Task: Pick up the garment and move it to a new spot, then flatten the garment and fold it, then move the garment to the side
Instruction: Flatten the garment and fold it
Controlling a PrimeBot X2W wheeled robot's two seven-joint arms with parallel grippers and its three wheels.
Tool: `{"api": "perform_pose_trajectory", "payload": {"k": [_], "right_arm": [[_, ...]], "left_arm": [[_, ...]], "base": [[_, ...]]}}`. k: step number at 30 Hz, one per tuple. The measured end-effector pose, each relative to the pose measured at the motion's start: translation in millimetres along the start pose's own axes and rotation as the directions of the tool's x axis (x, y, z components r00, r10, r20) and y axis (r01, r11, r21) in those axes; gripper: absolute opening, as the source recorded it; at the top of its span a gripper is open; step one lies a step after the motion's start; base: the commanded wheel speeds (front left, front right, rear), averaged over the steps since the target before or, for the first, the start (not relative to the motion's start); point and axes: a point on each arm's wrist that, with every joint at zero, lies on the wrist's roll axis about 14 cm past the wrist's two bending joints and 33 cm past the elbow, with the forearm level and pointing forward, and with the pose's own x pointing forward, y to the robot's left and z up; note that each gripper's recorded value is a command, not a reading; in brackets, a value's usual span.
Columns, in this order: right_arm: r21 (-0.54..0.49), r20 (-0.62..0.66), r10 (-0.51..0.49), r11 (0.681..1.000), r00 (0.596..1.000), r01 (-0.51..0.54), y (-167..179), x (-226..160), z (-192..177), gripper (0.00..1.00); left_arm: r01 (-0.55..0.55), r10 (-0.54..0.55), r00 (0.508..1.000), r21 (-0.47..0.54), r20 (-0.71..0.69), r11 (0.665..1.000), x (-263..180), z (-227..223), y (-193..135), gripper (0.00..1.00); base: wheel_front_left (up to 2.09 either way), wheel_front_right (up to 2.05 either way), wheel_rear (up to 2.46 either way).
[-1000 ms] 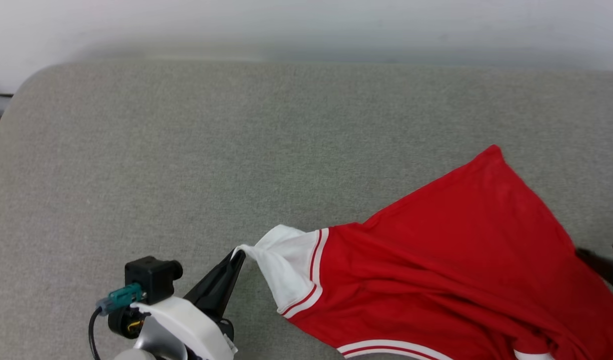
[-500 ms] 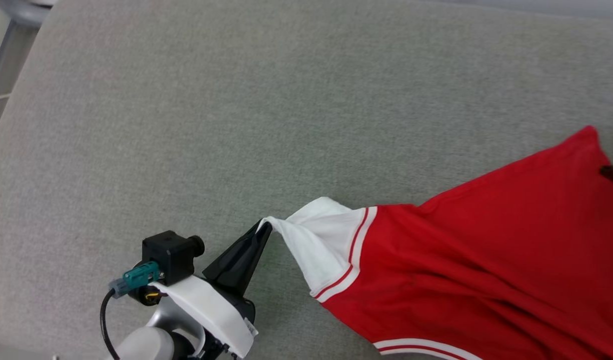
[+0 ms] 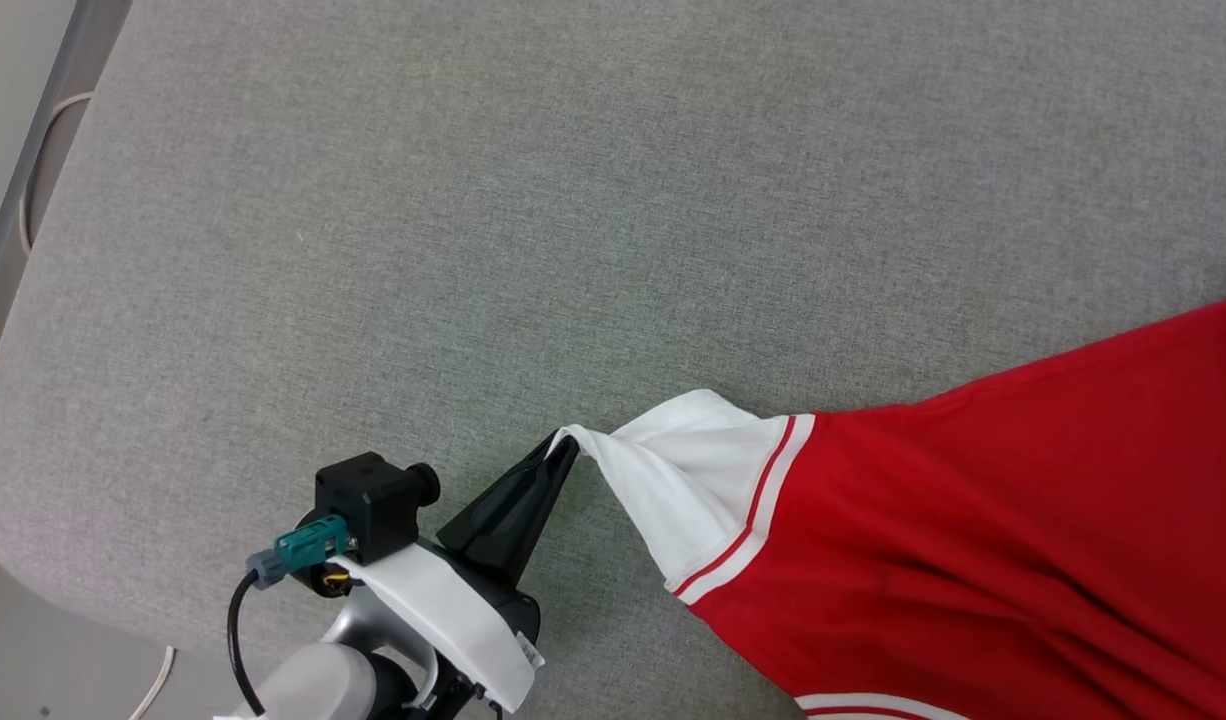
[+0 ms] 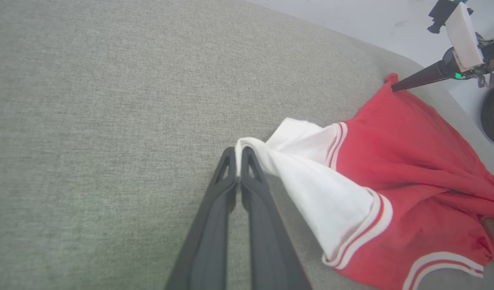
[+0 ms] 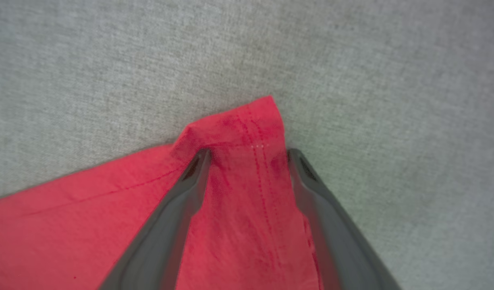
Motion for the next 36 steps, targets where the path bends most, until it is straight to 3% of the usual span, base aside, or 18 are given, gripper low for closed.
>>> {"api": "perform_pose_trajectory", "payload": {"k": [1, 2, 3, 12, 18, 23, 27, 36], "right_arm": [[-0.007, -0.013, -0.001, 1.0, 1.0, 0.0, 1.5, 2.8, -1.9, 0.93], [-0.013, -0.026, -0.002, 1.0, 1.0, 0.002, 1.7, 4.7, -3.8, 0.22], [-0.018, -0.035, -0.003, 1.0, 0.999, 0.003, 2.1, 6.2, -5.3, 0.0], [-0.052, 0.01, 0.01, 0.999, 1.0, -0.01, 10.7, 5.9, -2.7, 0.0], [-0.041, 0.151, 0.018, 0.999, 0.988, -0.012, 9.3, -11.8, 12.4, 0.0], [0.04, 0.282, 0.038, 0.998, 0.959, -0.051, 5.6, -37.3, 23.9, 0.0], [0.07, 0.43, 0.005, 0.997, 0.903, -0.039, -8.3, -73.9, 39.2, 0.0], [0.104, 0.714, -0.05, 0.994, 0.698, -0.036, -32.7, -171.2, 55.7, 0.0]], "left_arm": [[0.002, -0.002, 1.0, -0.001, 0.003, 1.0, 0.3, 0.7, -0.2, 0.0], [0.002, -0.002, 1.0, -0.001, 0.005, 1.0, 0.4, 1.2, 0.1, 0.0], [0.001, -0.001, 1.0, -0.001, 0.005, 1.0, 0.3, 1.1, 0.7, 0.0], [-0.008, 0.008, 1.0, 0.001, 0.014, 1.0, -1.5, 2.3, 4.9, 0.0], [-0.002, 0.001, 0.999, 0.009, 0.051, 1.0, -3.5, 13.2, 4.0, 0.0], [0.01, -0.013, 0.995, 0.03, 0.097, 1.0, -9.9, 31.3, 2.9, 0.0], [0.013, -0.024, 0.988, 0.074, 0.154, 0.997, -17.2, 54.7, 1.5, 0.0], [0.007, -0.074, 0.94, 0.198, 0.334, 0.98, -34.6, 133.4, -10.2, 0.0]], "base": [[0.0, 0.0, 0.0], [0.0, 0.0, 0.0], [0.0, 0.0, 0.0], [0.0, 0.0, 0.0], [0.0, 0.0, 0.0], [0.0, 0.0, 0.0], [0.0, 0.0, 0.0], [0.0, 0.0, 0.0]]}}
